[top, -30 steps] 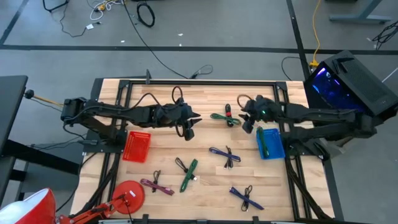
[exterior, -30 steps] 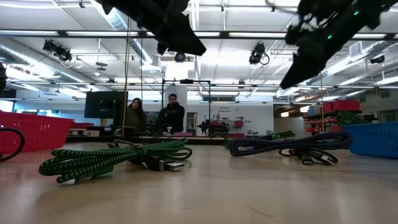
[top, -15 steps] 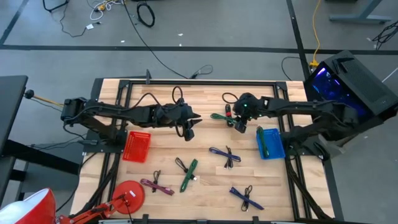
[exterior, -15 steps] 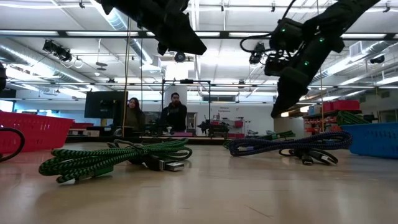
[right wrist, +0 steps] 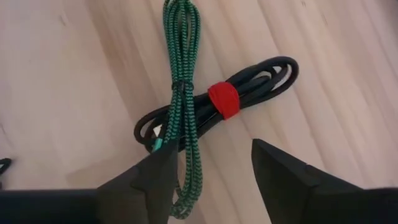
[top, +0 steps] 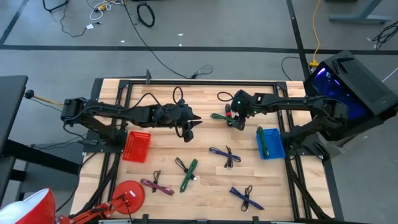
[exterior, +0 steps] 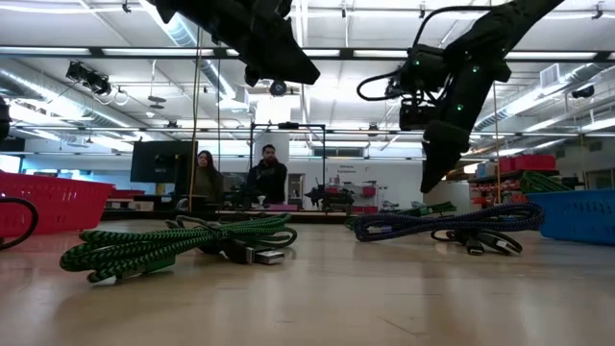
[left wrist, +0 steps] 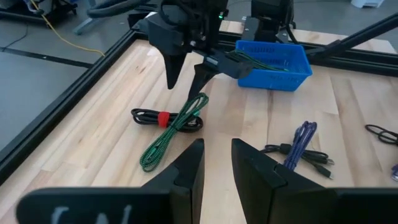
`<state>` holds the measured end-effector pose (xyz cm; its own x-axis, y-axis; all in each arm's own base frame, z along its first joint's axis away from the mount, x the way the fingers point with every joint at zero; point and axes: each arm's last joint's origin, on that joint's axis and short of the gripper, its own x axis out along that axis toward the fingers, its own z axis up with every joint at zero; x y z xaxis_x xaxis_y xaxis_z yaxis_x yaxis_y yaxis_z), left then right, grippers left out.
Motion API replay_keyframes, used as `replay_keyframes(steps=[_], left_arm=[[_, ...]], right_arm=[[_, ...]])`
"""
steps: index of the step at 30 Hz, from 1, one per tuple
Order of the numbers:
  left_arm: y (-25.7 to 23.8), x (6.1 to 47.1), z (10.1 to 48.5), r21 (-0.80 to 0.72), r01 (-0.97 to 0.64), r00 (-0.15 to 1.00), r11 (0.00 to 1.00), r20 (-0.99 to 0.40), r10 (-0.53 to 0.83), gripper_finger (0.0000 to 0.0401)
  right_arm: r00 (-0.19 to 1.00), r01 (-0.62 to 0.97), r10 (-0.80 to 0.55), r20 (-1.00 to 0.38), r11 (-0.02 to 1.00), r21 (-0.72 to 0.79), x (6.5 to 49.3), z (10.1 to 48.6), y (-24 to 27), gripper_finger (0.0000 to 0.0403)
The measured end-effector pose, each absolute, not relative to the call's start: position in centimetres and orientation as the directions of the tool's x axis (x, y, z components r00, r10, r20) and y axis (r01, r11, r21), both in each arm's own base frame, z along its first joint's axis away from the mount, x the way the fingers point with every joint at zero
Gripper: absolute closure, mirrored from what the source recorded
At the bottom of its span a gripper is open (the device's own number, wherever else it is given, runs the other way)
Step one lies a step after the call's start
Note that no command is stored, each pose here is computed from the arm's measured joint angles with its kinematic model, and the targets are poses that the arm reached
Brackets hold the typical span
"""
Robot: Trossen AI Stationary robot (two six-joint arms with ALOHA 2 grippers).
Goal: Pick & Place USB Port
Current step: Put the top green charger cable into the blue bin
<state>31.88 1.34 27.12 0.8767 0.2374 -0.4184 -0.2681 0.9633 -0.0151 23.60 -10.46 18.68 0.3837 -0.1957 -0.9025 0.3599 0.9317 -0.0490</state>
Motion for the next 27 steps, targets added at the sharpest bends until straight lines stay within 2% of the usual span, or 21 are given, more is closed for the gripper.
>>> replay_keyframes(steps=[15,27], left_arm=[[1.3,31.9,27.1,-0.013,-0.268,0.874,0.963,-0.423,0.237,0.0316],[1.3,31.8,27.1,-0.011,-0.267,0.874,0.964,-0.424,0.237,0.0316]], right_arm=[[0.272,0.361,-0.158,-0.949,0.931,-0.052,23.6,16.7,-10.6,0.0194],[0.261,0.357,-0.206,-0.943,0.928,-0.104,24.0,16.2,-11.0,0.0219]])
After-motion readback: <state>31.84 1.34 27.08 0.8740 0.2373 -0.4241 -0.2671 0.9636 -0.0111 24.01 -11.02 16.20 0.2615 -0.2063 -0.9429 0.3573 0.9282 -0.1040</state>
